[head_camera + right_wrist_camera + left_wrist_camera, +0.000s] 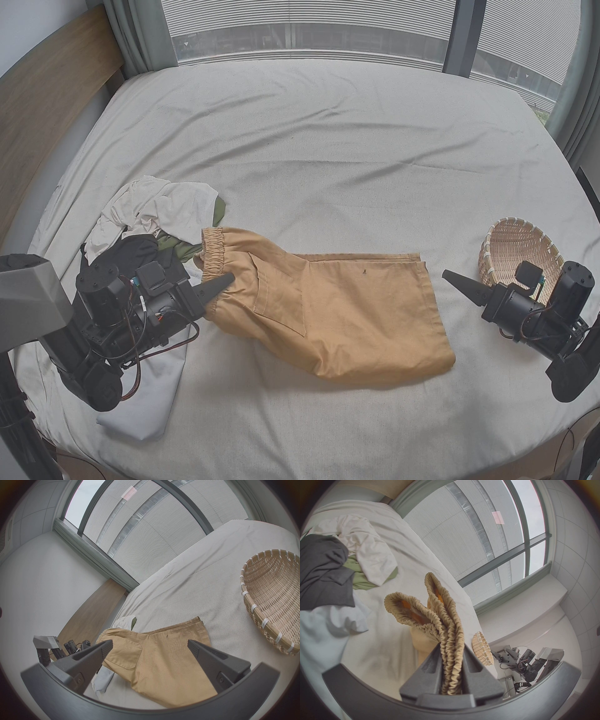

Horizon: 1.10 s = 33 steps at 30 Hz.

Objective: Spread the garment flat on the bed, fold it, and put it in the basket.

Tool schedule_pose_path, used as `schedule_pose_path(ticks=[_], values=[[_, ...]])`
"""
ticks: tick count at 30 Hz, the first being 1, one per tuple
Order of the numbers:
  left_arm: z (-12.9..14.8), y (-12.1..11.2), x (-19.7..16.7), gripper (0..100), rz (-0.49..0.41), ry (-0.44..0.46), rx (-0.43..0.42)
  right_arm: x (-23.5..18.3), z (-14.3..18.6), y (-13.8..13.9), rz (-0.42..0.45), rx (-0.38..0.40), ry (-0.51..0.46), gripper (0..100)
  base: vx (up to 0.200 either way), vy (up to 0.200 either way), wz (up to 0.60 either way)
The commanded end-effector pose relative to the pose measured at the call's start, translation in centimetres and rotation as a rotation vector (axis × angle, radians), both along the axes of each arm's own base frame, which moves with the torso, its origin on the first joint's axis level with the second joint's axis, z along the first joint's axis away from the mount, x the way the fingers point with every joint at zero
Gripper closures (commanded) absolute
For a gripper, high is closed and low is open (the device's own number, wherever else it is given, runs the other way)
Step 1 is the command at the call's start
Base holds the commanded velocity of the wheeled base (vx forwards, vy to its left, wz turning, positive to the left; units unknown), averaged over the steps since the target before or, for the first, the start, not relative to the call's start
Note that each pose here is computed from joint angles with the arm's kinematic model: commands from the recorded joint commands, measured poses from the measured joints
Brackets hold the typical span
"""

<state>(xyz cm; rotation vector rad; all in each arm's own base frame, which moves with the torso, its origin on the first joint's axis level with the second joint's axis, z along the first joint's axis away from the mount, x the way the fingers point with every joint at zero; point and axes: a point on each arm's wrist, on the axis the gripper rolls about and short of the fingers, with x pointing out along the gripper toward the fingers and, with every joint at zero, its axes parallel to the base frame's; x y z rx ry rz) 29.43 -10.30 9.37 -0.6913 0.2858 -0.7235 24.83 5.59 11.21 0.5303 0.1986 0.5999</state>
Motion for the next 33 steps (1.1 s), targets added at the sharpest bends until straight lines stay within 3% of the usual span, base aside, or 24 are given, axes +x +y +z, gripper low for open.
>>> schedule_pose_path(ticks=[1, 33], values=[[-0.1, -1.7, -0.2, 100, -0.05, -0.004, -0.002, 0.0, 0.1, 0.0, 0.001, 0.001, -0.003, 0, 0.0, 0.0, 0.0], [-0.3, -10.8, 0.7, 100, -0.275, -0.092, -0.051, -0.4, 1.2, -0.2, -0.005, 0.01, -0.046, 0, 0.0, 0.0, 0.0]])
